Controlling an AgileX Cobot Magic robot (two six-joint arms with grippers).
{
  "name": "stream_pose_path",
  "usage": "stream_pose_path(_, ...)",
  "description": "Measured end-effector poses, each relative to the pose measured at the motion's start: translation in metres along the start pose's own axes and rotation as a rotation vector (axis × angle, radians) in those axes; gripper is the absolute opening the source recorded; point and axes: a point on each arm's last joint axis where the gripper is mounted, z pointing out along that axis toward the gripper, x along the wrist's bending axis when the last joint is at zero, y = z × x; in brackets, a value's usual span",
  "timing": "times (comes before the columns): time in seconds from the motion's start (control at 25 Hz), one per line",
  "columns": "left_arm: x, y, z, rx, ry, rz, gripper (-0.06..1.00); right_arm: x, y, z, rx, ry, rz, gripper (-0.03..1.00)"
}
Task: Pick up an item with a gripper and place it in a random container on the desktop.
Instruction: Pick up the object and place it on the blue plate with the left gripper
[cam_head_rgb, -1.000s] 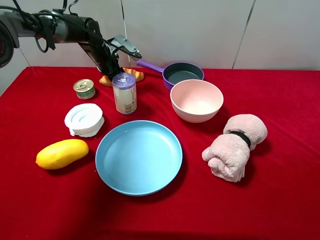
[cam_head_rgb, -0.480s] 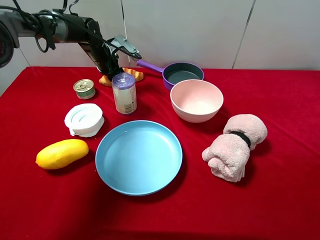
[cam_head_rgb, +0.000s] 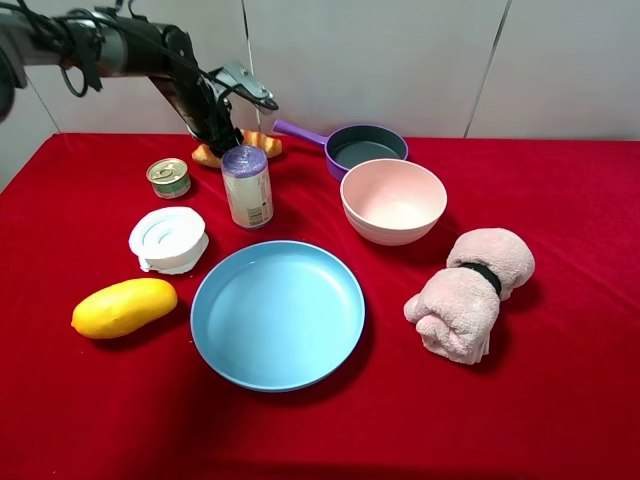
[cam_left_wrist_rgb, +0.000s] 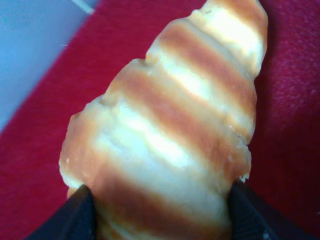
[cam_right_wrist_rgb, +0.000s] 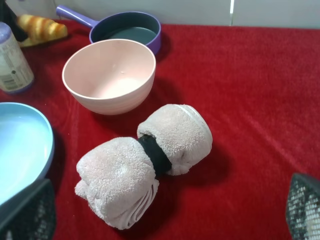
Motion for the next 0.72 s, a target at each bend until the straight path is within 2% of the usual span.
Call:
stream_pose_path(0.32, 0.011, 0.002, -0.022, -0.003, 0.015, -0.009, 0.53, 0.0, 0.0, 0.0, 0.0, 0.0, 0.0, 0.69)
stream_pose_path(0.72, 0.019, 0.012, -0.069, -0.021, 0.03, -0.009, 0.51, 0.0, 0.0, 0.0, 0.0, 0.0, 0.0, 0.69)
